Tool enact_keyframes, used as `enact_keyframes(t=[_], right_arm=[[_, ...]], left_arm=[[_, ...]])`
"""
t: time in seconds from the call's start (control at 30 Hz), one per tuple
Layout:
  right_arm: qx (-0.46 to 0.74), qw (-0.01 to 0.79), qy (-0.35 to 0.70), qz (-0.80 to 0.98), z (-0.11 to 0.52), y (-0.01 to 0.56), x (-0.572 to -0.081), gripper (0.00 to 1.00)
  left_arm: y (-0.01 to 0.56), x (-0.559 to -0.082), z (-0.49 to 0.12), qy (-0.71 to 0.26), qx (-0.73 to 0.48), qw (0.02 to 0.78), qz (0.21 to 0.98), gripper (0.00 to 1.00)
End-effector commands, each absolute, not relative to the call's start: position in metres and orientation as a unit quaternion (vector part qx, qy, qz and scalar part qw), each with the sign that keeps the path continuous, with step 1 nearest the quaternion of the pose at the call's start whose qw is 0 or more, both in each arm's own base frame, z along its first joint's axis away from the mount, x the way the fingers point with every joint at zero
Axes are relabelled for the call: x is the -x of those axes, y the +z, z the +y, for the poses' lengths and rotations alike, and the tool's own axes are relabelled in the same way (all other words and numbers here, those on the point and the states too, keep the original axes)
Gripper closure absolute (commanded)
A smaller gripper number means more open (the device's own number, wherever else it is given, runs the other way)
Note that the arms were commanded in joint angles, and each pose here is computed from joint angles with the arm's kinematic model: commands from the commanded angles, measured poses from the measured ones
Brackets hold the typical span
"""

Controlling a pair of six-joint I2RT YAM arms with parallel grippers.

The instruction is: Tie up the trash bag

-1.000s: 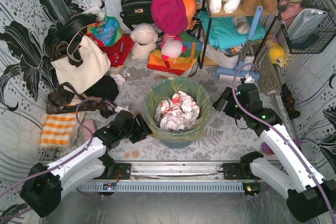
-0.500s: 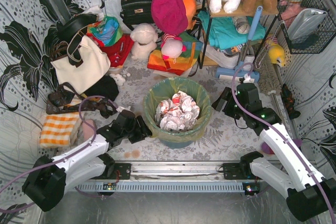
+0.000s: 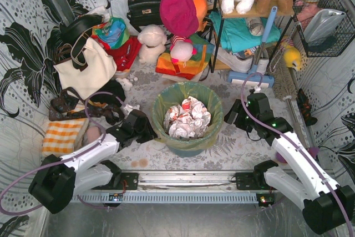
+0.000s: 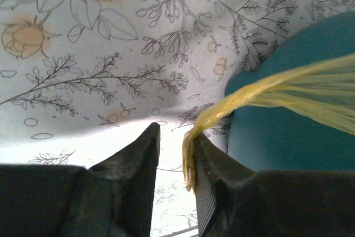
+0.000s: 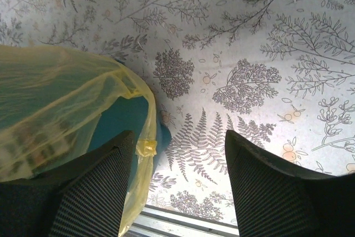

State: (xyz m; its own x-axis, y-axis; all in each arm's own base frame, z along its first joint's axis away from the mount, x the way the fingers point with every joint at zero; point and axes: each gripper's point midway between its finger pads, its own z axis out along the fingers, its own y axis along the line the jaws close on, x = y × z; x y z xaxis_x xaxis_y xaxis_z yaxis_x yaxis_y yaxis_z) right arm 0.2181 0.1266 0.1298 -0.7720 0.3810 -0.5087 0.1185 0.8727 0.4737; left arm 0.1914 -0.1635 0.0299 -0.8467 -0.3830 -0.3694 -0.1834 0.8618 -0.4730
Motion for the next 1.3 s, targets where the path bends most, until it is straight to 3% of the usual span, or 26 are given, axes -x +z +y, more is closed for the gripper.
enact_keyframes(t=[0.0,0.2,0.3,0.47,0.97,1.27], right_arm=[[-0.14,0.304,0.237,0.912,0.133,0.127,-0.215,0.36],[-0.133,0.254,0.293,0.912,0.154,0.111,-0.2,0.38],[-0.126,0.227,0.337,0.905,0.17,0.107,-0.195,0.4],[-0.115,0.201,0.386,0.893,0.188,0.108,-0.19,0.44],[-0.11,0.153,0.372,0.909,0.197,0.073,-0.183,0.53],[-0.087,0.131,0.275,0.948,0.186,0.041,-0.177,0.57]], left_arm=[[0.047,-0.211,-0.166,-0.214,0.138,0.268,0.929,0.66],[0.059,-0.213,-0.173,-0.243,0.123,0.286,0.919,0.93],[0.06,-0.212,-0.174,-0.244,0.119,0.283,0.92,1.0],[0.065,-0.211,-0.174,-0.245,0.115,0.28,0.921,1.0],[0.07,-0.21,-0.174,-0.246,0.109,0.281,0.921,1.0],[0.065,-0.208,-0.17,-0.234,0.11,0.278,0.925,1.0]])
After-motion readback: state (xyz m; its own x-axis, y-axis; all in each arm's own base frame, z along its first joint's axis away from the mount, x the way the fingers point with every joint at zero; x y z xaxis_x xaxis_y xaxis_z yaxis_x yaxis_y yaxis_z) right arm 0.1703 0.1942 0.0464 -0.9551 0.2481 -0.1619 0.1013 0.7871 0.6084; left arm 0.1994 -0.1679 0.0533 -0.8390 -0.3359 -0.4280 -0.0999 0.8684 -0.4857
